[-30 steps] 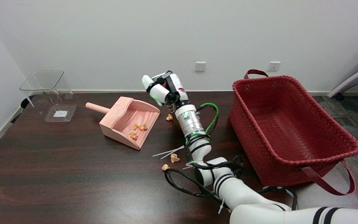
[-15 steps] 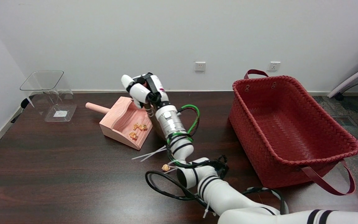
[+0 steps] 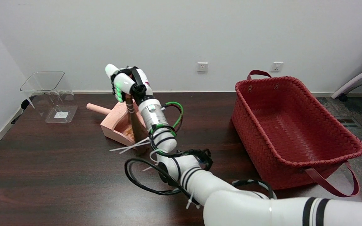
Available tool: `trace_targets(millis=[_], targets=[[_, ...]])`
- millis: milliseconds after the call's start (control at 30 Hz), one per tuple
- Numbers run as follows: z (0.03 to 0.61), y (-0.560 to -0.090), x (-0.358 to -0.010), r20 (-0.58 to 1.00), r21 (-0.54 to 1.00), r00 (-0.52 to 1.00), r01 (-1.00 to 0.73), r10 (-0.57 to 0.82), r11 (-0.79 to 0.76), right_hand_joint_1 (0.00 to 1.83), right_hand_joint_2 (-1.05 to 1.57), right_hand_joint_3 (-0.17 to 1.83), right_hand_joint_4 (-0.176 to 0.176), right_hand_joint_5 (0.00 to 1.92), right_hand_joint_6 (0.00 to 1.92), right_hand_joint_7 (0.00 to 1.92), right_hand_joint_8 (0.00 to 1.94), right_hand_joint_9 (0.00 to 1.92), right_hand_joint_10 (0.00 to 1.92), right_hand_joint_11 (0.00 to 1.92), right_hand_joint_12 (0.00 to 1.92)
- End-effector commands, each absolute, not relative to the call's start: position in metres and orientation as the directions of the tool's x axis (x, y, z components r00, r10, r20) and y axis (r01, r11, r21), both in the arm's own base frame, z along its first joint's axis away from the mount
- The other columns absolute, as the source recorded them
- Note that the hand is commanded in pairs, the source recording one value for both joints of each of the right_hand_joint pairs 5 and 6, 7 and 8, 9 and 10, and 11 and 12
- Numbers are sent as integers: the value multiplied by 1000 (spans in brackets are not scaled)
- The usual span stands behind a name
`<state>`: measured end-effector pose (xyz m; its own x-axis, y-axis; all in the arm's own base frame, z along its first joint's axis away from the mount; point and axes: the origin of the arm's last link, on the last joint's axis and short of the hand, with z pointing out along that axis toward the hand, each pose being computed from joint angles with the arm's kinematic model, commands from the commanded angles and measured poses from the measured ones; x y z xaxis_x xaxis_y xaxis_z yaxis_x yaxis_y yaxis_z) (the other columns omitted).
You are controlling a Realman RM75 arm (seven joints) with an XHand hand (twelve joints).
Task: Sweep the paper balls into the dustpan.
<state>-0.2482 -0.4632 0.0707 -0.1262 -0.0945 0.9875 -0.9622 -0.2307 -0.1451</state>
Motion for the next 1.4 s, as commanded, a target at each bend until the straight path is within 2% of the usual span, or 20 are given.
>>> trace_targets(millis=[33, 267, 500, 633, 833, 1100, 1233, 1400], targets=[[35, -478, -197, 954, -297, -273, -906, -122, -302, 863, 1571, 558, 0, 1920, 1920, 1920, 1920, 1920, 1920, 1920, 1920], [44, -472, -182, 980, -199, -192, -883, -60, -425, 856, 1571, 517, 0, 1920, 1920, 1920, 1920, 1920, 1920, 1920, 1920], [67, -456, -188, 982, -127, -182, -845, 55, -520, 982, 1571, 407, 0, 1920, 1920, 1920, 1920, 1920, 1920, 1920, 1920], [87, -444, -196, 975, -80, -184, -816, 127, -572, 1016, 1571, 521, 0, 1920, 1920, 1920, 1920, 1920, 1920, 1920, 1920], [113, -424, -208, 957, -12, -190, -780, 219, -625, 1036, 1571, 799, 0, 1920, 1920, 1920, 1920, 1920, 1920, 1920, 1920], [150, -396, -216, 929, 125, -135, -761, 345, -636, 1050, 1571, 895, 0, 1920, 1920, 1920, 1920, 1920, 1920, 1920, 1920], [164, -391, -205, 939, 191, -40, -764, 340, -617, 1057, 1571, 931, 0, 1920, 1920, 1920, 1920, 1920, 1920, 1920, 1920], [181, -377, -200, 958, 215, 83, -843, 276, -492, 1064, 1571, 1037, 0, 1920, 1920, 1920, 1920, 1920, 1920, 1920, 1920]])
